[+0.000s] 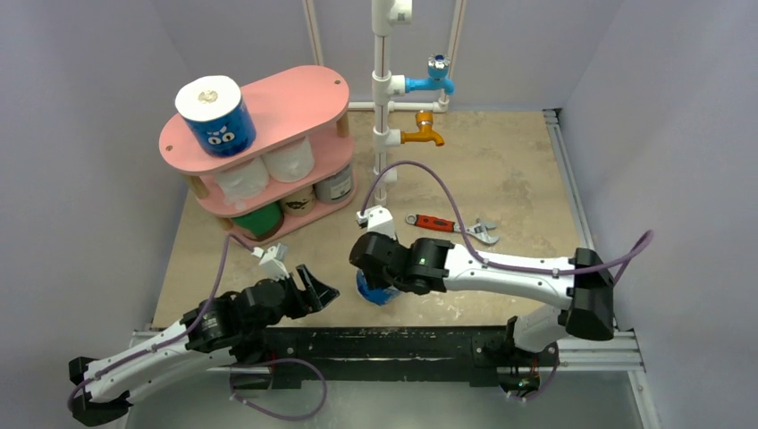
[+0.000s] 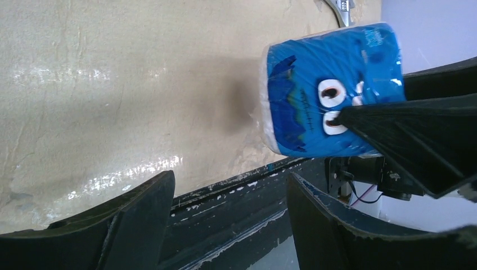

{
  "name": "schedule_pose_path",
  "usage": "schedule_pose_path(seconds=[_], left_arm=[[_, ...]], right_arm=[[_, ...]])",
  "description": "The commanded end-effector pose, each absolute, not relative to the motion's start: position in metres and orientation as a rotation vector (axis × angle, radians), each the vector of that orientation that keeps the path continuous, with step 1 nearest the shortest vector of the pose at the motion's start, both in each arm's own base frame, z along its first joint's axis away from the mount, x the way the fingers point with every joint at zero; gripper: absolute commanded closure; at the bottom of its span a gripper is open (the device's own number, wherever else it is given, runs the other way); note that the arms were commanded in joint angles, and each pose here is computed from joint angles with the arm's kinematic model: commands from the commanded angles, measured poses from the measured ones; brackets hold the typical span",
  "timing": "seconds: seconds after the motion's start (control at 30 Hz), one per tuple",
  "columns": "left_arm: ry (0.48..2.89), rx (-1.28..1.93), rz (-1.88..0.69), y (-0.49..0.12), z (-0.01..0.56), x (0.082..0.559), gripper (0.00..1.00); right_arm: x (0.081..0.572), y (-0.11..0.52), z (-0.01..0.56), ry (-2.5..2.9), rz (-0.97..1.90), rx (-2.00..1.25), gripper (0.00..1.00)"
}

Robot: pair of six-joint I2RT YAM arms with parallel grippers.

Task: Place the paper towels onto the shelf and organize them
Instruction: Adjust the paper towel at the center of the board.

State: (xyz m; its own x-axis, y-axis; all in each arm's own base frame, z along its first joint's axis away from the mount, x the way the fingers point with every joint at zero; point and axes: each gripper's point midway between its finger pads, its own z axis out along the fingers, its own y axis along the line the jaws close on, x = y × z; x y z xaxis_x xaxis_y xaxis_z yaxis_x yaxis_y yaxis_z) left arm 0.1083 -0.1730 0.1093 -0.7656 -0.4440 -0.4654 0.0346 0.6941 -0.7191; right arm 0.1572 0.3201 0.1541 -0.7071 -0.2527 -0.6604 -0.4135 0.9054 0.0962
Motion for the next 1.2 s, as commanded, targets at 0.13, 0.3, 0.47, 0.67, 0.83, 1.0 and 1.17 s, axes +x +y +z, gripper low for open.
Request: schedule_pose_path(seconds=[0.13, 0.3, 0.47, 0.67, 0.83, 1.0, 1.17], left_arm=[[2.215, -0.343, -0.966, -0.165, 0.130, 0.114, 0.28], [2.236, -0.347, -0.936, -0.164, 0.126, 0.114, 0.25], [2.267, -0.324, -0.903, -0.167, 0.123, 0.114, 0.24], [2.305, -0.287, -0.879, -0.173, 0.118, 0.113, 0.23], [2.288, -0.258, -0.893, -0.176, 0.124, 0.114, 0.23], [2.271, -0.175, -0.863, -0.180, 0.142, 0.118, 0.23], [2.305, -0.143, -0.836, -0.188, 0.144, 0.119, 0.24]], right_arm=[[0.167, 0.316, 0.157, 2.314, 0.096, -0.487, 0.75], [0.161, 0.321, 0.145, 2.343, 0.124, -0.523, 0.57], [0.155, 0.322, 0.144, 2.351, 0.160, -0.555, 0.43], [0.150, 0.319, 0.145, 2.357, 0.203, -0.571, 0.24], [0.143, 0.312, 0.179, 2.341, 0.344, -0.471, 0.22], [0.144, 0.284, 0.203, 2.321, 0.518, -0.308, 0.22], [0.153, 0.266, 0.166, 2.404, 0.649, -0.228, 0.27]])
